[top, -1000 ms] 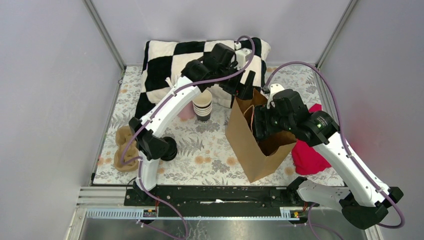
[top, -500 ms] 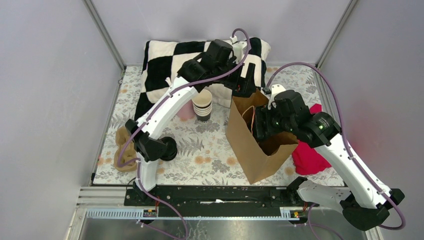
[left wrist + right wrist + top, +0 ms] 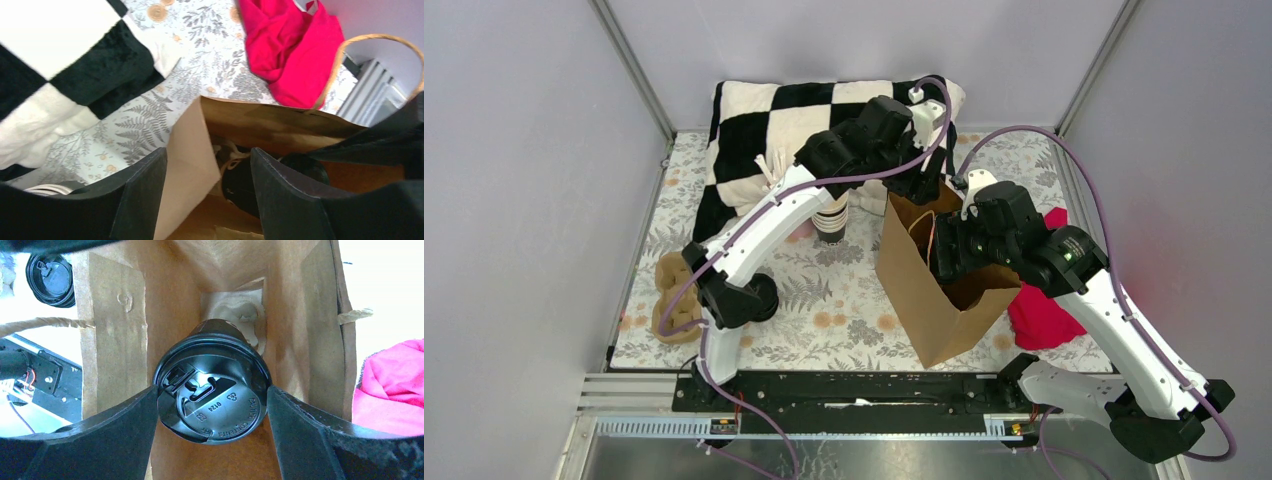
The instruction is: Pack the takeout coffee
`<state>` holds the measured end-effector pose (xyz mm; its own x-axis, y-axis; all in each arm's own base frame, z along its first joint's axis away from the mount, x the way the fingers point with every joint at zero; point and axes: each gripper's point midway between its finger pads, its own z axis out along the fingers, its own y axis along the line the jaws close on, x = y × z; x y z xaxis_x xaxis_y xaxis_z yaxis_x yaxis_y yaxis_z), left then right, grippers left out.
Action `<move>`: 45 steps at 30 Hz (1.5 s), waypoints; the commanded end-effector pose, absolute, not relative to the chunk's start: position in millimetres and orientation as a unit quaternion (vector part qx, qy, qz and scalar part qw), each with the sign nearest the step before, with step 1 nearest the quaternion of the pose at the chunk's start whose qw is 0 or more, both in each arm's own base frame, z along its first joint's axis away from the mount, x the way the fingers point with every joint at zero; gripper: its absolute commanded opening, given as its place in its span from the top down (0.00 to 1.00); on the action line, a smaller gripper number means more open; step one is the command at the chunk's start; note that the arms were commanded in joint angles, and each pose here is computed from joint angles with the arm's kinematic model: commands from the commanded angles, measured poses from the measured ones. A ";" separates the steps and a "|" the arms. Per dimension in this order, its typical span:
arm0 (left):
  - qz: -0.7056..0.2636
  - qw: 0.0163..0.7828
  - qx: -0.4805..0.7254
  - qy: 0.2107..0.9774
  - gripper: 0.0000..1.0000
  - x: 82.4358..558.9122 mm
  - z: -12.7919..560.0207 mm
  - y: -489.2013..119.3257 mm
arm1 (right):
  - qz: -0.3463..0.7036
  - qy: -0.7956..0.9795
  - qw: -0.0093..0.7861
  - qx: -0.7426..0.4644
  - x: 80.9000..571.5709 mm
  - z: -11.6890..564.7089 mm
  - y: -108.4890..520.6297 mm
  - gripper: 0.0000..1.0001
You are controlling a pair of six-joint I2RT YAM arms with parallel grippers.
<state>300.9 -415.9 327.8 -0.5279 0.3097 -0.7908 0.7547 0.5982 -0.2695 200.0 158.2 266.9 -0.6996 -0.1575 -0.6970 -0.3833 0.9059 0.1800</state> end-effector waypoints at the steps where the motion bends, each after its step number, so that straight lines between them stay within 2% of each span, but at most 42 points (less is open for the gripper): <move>1: -0.270 0.389 0.329 0.817 0.37 317.2 326.3 -410.9 | 0.168 0.901 0.369 -0.152 200.9 274.2 161.7 0.18; 7: -0.269 0.373 0.346 0.818 0.49 315.4 312.4 -416.7 | 0.167 0.901 0.369 -0.154 200.3 272.8 161.0 0.18; 12: -0.268 0.378 0.346 0.816 0.64 318.2 313.9 -420.4 | 0.166 0.902 0.367 -0.157 199.4 270.1 160.7 0.18; 17: -0.261 0.403 0.346 0.806 0.89 318.7 327.7 -423.3 | 0.161 0.901 0.368 -0.163 201.5 268.9 160.6 0.18; 21: -0.262 0.429 0.343 0.793 1.00 313.6 346.2 -427.1 | 0.157 0.899 0.370 -0.171 203.4 268.4 160.7 0.18; 27: -0.279 0.466 0.342 0.766 1.00 299.9 375.3 -432.9 | 0.151 0.895 0.378 -0.182 206.4 269.8 160.0 0.18; 37: -0.244 0.540 0.331 0.735 1.00 292.7 411.3 -430.7 | 0.140 0.890 0.395 -0.182 207.4 268.4 153.0 0.18; 45: -0.245 0.567 0.353 0.703 1.00 281.9 414.8 -435.3 | 0.125 0.878 0.431 -0.168 217.9 277.5 147.0 0.18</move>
<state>285.2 -438.2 369.2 -0.2390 0.3125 -0.9194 0.7738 0.6333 0.0141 205.9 149.3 264.3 -0.6378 -0.2113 -0.7407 -0.4179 0.9027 0.1023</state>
